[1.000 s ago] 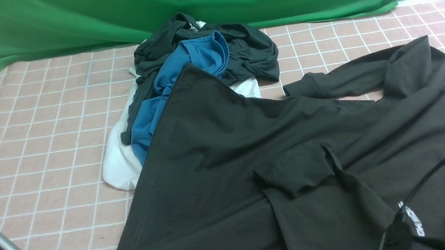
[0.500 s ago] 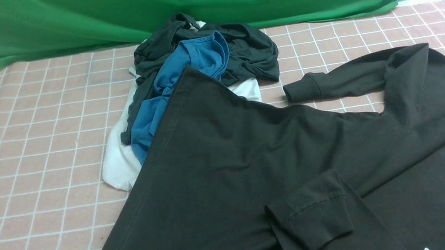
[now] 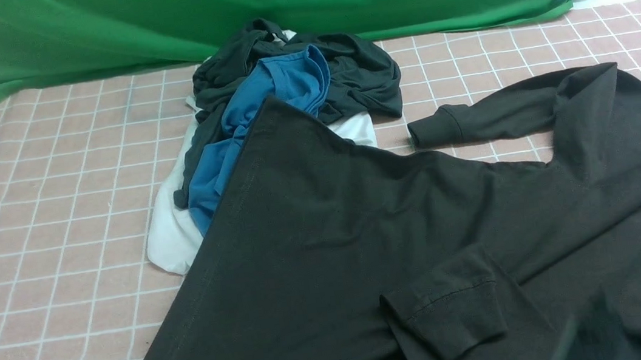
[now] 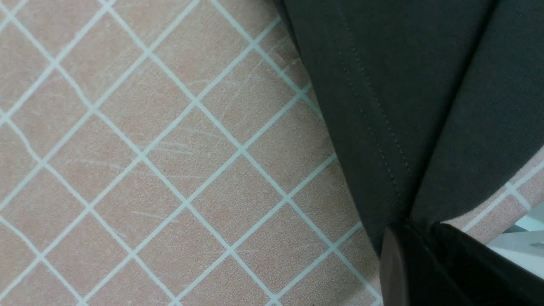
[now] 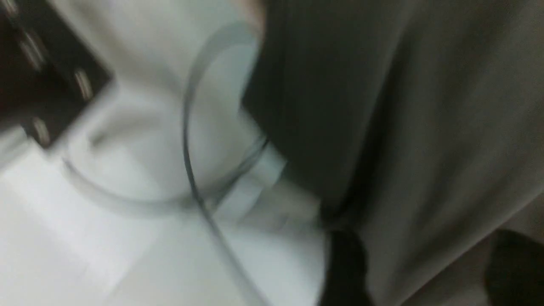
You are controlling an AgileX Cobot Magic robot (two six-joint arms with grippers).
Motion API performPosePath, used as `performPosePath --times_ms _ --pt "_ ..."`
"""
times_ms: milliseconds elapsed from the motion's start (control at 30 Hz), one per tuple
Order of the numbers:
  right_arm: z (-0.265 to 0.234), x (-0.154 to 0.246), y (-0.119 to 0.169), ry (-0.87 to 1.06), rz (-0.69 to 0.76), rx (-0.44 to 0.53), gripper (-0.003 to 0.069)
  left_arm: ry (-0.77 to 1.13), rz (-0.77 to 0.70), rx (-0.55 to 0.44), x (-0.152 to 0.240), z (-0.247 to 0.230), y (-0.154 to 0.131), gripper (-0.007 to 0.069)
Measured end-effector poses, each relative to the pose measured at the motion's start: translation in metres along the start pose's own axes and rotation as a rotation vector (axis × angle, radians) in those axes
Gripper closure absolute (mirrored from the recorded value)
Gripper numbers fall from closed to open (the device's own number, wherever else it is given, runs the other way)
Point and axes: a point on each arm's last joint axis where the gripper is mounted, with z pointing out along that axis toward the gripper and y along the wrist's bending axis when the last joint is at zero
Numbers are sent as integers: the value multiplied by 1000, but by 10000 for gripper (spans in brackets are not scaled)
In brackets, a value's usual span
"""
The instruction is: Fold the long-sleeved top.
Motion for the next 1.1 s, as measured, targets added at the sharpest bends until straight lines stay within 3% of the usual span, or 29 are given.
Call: performPosePath --times_ms 67,133,233,267,400,633,833,1100 --pt "-11 -20 -5 -159 -123 77 312 -8 0 -5 -1 0 0 592" --pt "-10 -37 -9 -250 -235 147 309 -13 0 -10 -1 0 1 592" --pt "3 -53 -16 -270 -374 211 256 -15 0 -11 -1 0 1 592" --pt "15 -62 -23 -238 -447 250 202 -18 0 -13 -2 0 1 592" --pt "47 -83 -45 -173 -548 328 104 -45 0 -32 -4 0 3 592" --pt "80 -92 -58 -89 -579 312 116 -58 -4 -27 -5 0 2 592" --pt "83 -93 -52 -109 -600 255 120 -58 -5 -26 -5 0 2 592" --pt "106 -108 -53 -170 -656 259 121 -78 -6 -36 -7 0 3 592"
